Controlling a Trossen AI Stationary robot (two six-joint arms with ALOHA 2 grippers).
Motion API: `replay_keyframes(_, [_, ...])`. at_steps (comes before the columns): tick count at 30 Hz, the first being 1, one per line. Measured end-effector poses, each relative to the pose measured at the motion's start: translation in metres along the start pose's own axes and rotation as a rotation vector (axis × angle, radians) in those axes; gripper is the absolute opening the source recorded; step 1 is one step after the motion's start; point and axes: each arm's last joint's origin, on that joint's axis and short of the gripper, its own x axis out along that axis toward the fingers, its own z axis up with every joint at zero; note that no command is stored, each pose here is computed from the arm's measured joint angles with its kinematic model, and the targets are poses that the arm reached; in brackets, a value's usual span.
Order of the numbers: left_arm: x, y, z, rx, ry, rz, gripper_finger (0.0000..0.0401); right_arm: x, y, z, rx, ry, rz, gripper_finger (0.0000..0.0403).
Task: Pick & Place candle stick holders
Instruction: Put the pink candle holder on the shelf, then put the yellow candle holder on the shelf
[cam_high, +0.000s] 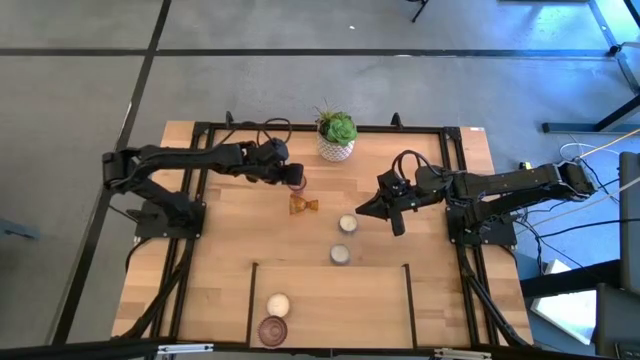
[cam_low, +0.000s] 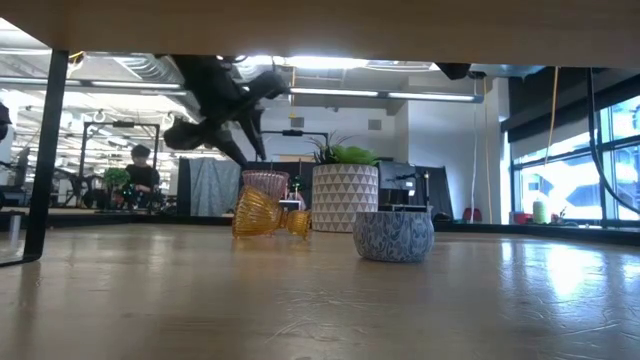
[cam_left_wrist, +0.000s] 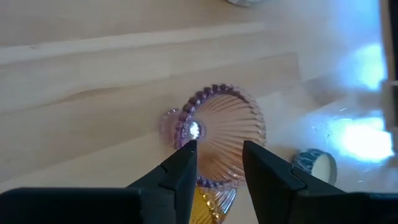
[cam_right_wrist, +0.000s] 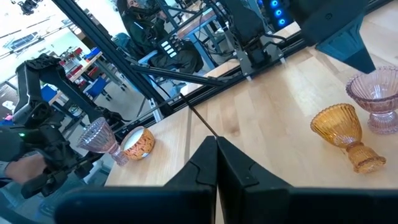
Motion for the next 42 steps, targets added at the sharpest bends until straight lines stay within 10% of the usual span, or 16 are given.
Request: replay_keyframes(42, [-0.016, -0.001, -0.015, 0.074, 0.066, 0.010, 0.0143, 0.000, -0.002, 0.001, 0.016, -0.004, -0.015, 0.0001])
